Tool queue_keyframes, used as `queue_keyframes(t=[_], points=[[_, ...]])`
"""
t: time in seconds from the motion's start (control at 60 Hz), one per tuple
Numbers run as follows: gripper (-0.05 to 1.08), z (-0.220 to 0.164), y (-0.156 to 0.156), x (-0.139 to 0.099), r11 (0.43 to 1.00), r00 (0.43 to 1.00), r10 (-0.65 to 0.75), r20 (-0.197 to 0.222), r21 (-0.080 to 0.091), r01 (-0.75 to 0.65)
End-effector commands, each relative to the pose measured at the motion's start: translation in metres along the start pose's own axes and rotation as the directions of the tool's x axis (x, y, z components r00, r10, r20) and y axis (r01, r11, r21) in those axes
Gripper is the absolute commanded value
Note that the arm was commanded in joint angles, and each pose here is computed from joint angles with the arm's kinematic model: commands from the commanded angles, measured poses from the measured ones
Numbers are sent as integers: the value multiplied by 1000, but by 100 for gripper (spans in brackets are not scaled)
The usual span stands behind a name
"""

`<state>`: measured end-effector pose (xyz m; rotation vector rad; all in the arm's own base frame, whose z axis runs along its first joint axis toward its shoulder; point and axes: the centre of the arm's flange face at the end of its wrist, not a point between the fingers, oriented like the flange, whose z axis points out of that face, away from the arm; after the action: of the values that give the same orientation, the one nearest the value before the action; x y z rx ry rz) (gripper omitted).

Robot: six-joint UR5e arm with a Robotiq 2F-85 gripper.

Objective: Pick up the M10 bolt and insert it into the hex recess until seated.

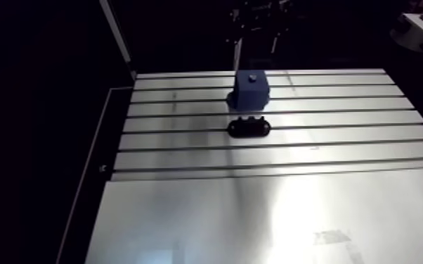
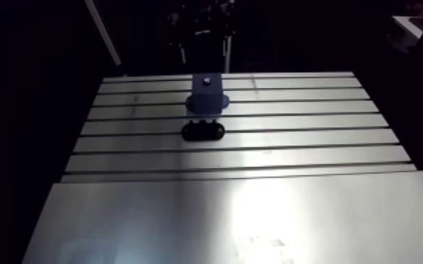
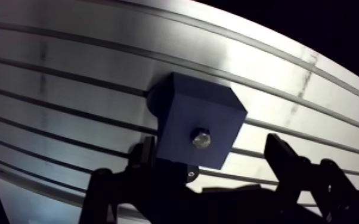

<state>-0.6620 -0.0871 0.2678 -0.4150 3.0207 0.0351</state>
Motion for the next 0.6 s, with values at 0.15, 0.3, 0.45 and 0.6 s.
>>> queue_keyframes(t=[0.15, 0.3, 0.45, 0.6], points=[[2, -19, -9, 1, 985, 982, 172, 83, 6, -173], [35, -24, -8, -1, 980, 975, 197, 103, 7, -199], [94, -25, -4, -1, 978, 974, 207, 96, 9, -209], [103, -17, -2, -1, 979, 973, 203, 110, 7, -205]])
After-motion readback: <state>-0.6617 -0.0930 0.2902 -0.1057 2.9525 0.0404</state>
